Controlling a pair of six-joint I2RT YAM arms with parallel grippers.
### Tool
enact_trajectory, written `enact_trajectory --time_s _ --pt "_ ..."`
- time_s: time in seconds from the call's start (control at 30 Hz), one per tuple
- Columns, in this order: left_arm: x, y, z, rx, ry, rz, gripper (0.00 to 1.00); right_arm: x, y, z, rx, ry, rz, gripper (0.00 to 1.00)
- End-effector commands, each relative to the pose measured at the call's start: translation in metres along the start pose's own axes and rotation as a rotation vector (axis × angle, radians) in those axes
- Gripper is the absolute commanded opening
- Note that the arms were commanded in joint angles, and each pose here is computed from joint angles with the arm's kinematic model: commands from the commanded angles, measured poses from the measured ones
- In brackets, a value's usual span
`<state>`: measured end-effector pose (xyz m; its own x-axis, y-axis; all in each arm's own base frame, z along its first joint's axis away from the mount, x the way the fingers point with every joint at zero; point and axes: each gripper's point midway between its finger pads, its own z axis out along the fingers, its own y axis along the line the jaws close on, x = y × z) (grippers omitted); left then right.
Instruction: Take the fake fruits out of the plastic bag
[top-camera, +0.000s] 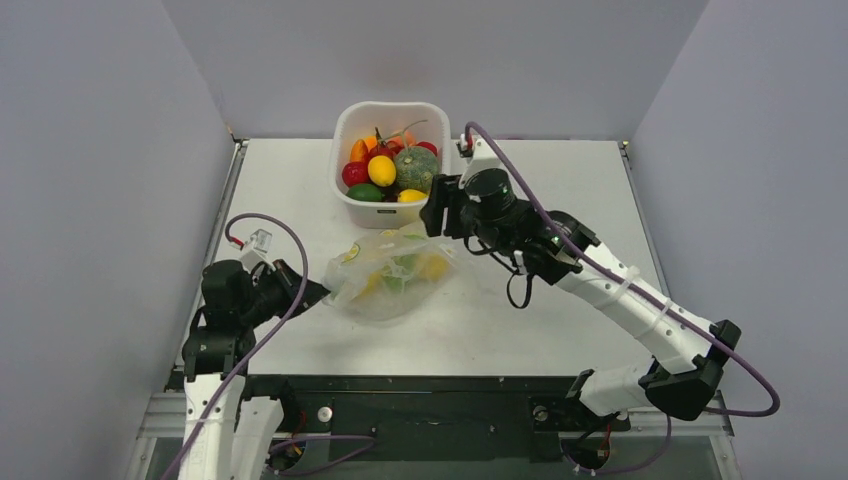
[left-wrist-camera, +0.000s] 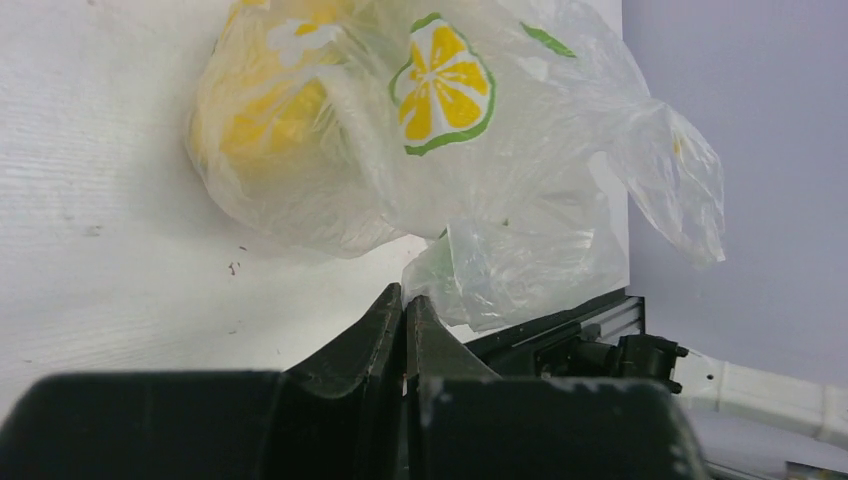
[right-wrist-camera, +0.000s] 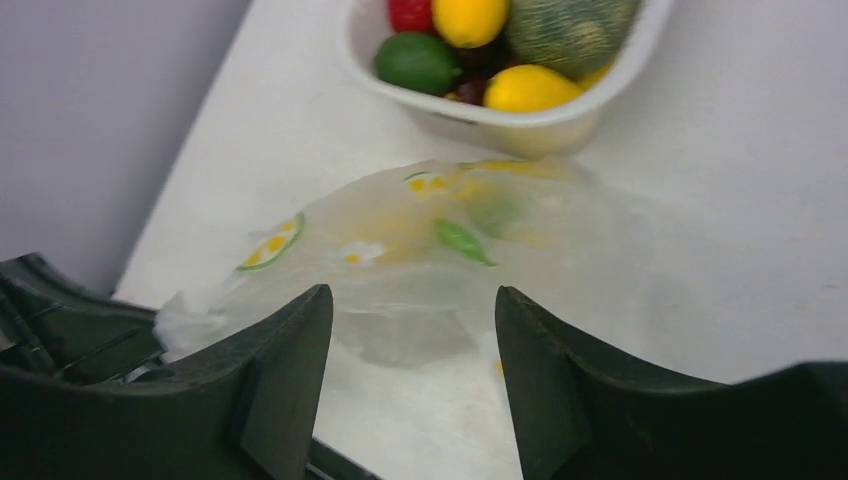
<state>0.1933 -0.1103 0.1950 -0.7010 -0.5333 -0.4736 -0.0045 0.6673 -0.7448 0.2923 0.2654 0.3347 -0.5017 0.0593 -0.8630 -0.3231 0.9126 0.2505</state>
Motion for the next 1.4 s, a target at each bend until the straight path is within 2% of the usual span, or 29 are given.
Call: enact_trajectory --time_s 0.0,0.1,0.17,0.2,0.3,0.6,0.83,1.07,1.23,1.37 --pt "-0.009 -0.01 -0.019 -0.026 -0.032 0.168 0.0 0.024 0.074 -0.007 -0.248 0.039 0.189 0.57" --pt "-0.013 -0.015 -0.02 0.008 -0.068 0.2 0.0 0.055 0.102 -0.011 -0.321 0.089 0.306 0.58" --pt "-0.02 -0.018 -0.025 -0.007 -0.112 0.217 0.0 0.097 0.109 -0.005 -0.339 0.148 0.358 0.58" --pt "-0.02 -0.017 -0.027 -0.018 -0.107 0.221 0.0 0.097 0.117 -0.007 -0.377 0.146 0.418 0.58" --pt "-0.021 -0.027 -0.032 -0.005 -0.097 0.25 0.0 0.121 0.106 0.006 -0.34 0.159 0.459 0.58" --pt "-0.026 -0.056 -0.043 0.084 -0.101 0.286 0.0 0.116 0.088 0.049 -0.24 0.081 0.619 0.61" --pt "-0.022 -0.061 -0.042 0.113 -0.08 0.284 0.0 0.097 0.064 0.081 -0.19 -0.001 0.75 0.63" --pt "-0.018 -0.061 -0.043 0.118 -0.079 0.287 0.0 0.095 0.051 0.093 -0.155 -0.011 0.735 0.61" --pt "-0.019 -0.059 -0.04 0.115 -0.074 0.29 0.0 0.088 0.049 0.082 -0.141 0.018 0.516 0.64" --pt "-0.019 -0.058 -0.038 0.116 -0.072 0.287 0.0 0.075 0.044 0.051 -0.137 -0.02 0.455 0.65"
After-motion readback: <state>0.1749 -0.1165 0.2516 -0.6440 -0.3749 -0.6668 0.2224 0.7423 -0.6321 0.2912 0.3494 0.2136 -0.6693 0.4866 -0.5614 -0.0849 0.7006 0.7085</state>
